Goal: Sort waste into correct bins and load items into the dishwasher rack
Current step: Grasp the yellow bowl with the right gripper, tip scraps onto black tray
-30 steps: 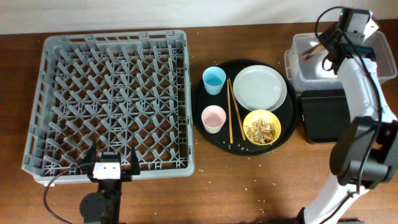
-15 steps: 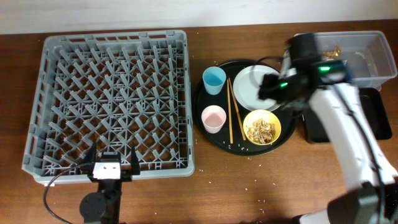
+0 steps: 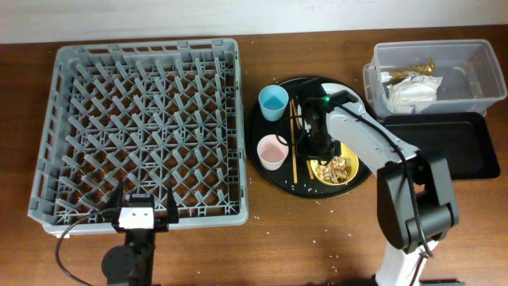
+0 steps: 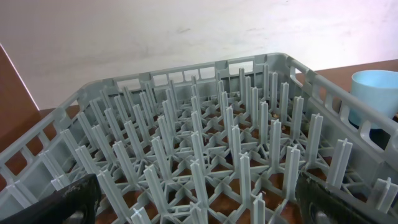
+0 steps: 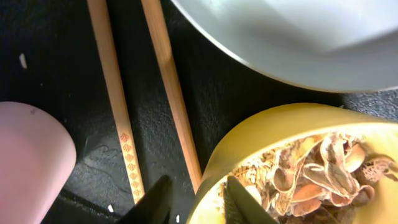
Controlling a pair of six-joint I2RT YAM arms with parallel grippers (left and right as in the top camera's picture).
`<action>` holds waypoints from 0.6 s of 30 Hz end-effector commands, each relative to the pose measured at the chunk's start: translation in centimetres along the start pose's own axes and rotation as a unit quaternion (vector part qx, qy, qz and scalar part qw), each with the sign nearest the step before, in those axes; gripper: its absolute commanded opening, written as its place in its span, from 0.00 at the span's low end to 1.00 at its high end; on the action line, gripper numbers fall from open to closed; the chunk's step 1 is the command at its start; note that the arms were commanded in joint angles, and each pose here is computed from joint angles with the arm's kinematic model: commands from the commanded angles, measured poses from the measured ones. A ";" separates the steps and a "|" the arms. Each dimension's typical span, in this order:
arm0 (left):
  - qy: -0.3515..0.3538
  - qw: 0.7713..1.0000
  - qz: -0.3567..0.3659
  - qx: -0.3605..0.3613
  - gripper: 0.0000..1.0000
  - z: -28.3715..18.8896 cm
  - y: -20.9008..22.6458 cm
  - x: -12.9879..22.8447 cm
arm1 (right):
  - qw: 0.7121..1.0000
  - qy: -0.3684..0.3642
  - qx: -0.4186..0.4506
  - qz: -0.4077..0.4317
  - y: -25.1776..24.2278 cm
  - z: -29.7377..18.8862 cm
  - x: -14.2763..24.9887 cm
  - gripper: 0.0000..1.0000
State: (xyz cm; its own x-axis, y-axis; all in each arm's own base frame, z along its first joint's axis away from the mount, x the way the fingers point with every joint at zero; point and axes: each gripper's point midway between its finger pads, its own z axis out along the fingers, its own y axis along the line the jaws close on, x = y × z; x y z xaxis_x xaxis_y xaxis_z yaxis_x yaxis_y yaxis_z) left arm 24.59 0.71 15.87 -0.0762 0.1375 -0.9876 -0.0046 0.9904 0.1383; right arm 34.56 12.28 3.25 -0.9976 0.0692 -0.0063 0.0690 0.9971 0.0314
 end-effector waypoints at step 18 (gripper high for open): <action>0.001 1.000 0.008 -0.002 0.99 0.0 0.1 0.2 | 0.983 -0.113 -0.145 0.023 -10.0 -18.9 -4.0 0.04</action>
State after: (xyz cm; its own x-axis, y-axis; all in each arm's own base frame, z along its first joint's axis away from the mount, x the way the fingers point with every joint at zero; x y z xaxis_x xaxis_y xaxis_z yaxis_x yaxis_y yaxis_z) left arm 24.59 0.71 15.86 -0.0766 0.1375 -0.9875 -0.0046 0.9904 0.1382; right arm 37.90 3.58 20.87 -0.9634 0.1764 -0.2018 0.1373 0.9714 0.1939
